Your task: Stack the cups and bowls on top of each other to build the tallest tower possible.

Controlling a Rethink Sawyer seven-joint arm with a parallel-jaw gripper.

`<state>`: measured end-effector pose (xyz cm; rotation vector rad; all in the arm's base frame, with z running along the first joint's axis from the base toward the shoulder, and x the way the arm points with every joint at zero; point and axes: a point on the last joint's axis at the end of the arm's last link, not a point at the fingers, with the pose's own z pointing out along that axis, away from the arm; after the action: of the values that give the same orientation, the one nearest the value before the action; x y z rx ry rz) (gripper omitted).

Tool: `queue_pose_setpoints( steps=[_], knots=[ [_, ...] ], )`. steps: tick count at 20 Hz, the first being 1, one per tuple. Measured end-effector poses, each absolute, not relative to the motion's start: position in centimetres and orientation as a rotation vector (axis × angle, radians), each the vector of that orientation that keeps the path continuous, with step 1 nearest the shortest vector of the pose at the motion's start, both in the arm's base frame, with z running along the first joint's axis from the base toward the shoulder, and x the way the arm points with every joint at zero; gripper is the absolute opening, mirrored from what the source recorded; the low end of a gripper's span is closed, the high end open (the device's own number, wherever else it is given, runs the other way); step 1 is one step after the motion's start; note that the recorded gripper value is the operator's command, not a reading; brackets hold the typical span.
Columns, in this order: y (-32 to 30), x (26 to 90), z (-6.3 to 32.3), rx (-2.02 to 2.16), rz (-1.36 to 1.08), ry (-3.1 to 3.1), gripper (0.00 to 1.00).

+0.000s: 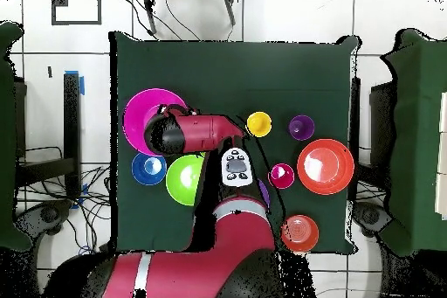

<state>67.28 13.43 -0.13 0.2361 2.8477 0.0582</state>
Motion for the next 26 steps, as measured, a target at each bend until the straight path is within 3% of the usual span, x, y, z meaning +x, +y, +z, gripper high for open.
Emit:
queue_pose_setpoints(
  steps=[18,19,26],
  knots=[
    [13.3,66.1,-1.7,0.194,0.045,2.874,1.0],
    [13.3,66.1,-1.7,0.195,0.045,2.874,0.0],
    [13.6,66.4,-1.0,0.19,0.052,2.863,0.0]
  ],
)
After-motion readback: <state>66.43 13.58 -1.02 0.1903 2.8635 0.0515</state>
